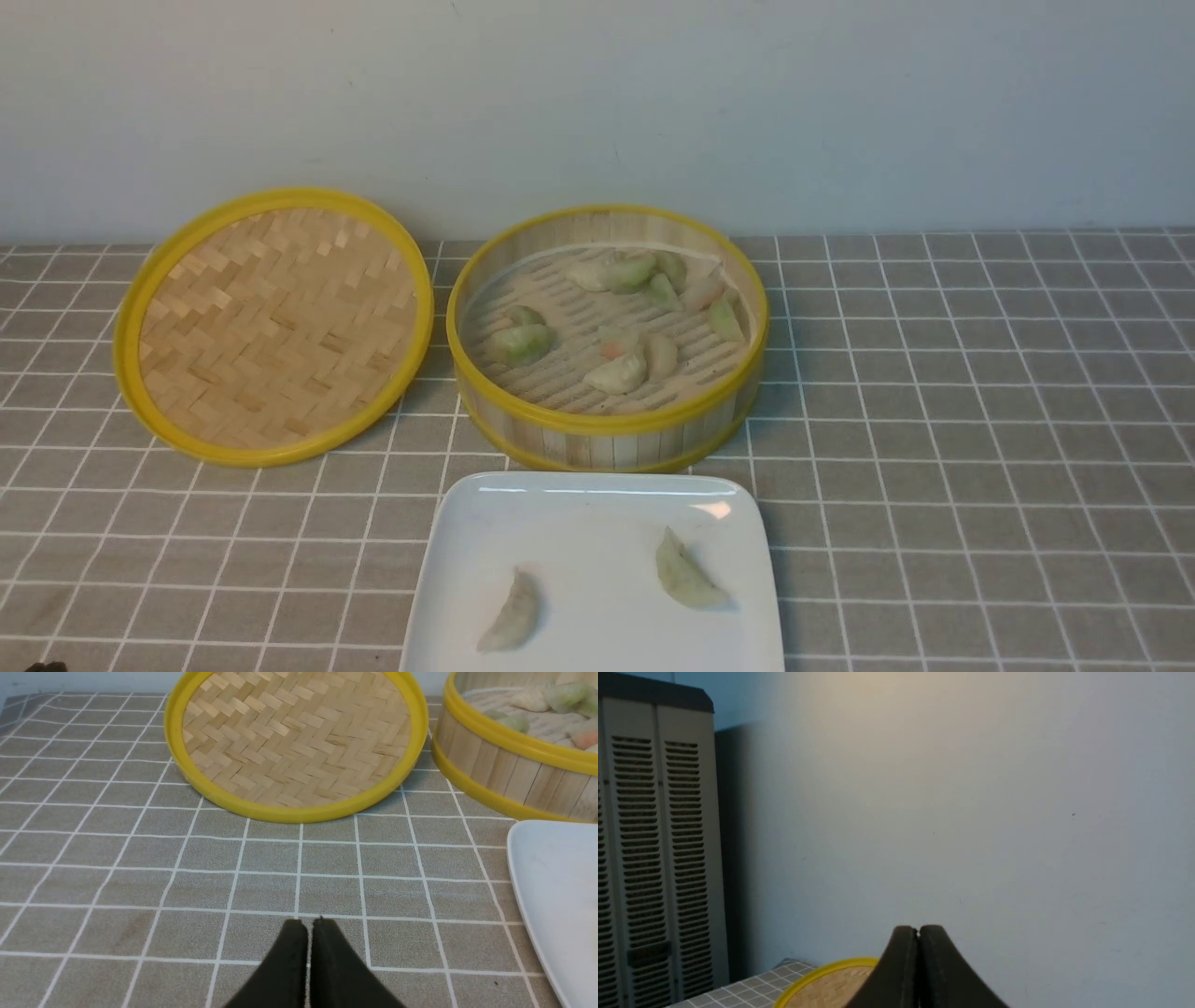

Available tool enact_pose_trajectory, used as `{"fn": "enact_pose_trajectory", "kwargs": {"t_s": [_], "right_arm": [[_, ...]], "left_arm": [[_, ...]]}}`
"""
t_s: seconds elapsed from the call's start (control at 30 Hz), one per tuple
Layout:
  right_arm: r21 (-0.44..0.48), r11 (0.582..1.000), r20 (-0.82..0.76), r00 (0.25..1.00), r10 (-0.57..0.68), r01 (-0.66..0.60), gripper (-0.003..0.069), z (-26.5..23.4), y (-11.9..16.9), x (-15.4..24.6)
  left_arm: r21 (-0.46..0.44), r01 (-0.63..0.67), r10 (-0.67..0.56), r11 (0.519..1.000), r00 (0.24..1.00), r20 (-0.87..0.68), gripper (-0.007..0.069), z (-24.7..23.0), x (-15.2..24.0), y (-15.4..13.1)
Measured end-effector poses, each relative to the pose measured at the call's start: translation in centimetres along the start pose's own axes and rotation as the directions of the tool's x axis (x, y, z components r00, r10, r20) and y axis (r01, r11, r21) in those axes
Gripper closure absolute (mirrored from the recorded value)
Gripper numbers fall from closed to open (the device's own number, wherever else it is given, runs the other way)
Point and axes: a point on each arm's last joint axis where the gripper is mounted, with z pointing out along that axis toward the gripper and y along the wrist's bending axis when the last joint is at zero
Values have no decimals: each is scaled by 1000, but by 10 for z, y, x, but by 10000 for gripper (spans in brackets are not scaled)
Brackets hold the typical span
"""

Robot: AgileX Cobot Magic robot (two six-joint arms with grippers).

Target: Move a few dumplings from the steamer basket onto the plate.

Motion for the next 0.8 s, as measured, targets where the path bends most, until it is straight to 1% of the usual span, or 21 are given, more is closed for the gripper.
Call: {"fn": "enact_pose_trajectory", "kwargs": {"t_s": [0.1, 0.17, 0.2, 0.23, 0.27, 0.3, 0.4, 0.43, 0.57, 0.67, 0.7, 0.8], "right_arm": [[7, 1000, -50, 999, -8, 8, 672, 4, -1, 15], [39, 999, -87, 996, -18, 21, 672, 5, -2, 27], [74, 997, -120, 992, -24, 33, 672, 6, -3, 38], [82, 996, -126, 992, -25, 35, 672, 7, -4, 40], [172, 983, -192, 981, -31, 65, 672, 8, -8, 61], [192, 979, -199, 979, -32, 71, 672, 8, -9, 64], [334, 936, -290, 957, -6, 107, 672, 5, -19, 96], [424, 898, -341, 939, 33, 122, 672, 1, -26, 118], [569, 812, -383, 915, 122, 130, 673, -8, -36, 146], [637, 761, -366, 917, 158, 123, 673, -11, -39, 149], [645, 754, -364, 918, 160, 125, 673, -12, -39, 148], [642, 753, -374, 915, 148, 140, 673, -12, -39, 149]], "left_arm": [[0, 0, 0, 1000, 1000, 0, 630, 0, 0, 0], [0, 0, 0, 1000, 1000, 0, 630, 0, 0, 0], [0, 0, 0, 1000, 1000, 0, 630, 0, 0, 0], [0, 0, 0, 1000, 1000, 0, 630, 0, 0, 0], [0, 0, 0, 1000, 1000, 0, 630, 0, 0, 0], [0, 0, 0, 1000, 1000, 0, 630, 0, 0, 0], [0, 0, 0, 1000, 1000, 0, 630, 0, 0, 0], [0, 0, 0, 1000, 1000, 0, 630, 0, 0, 0], [-1, 0, 0, 1000, 1000, 0, 630, 0, 0, 0], [-2, -1, 1, 1000, 1000, 0, 630, 0, 0, 0], [-2, -1, 1, 1000, 1000, 0, 630, 0, 0, 0], [-2, -1, 1, 1000, 1000, 0, 630, 0, 0, 0]]}}
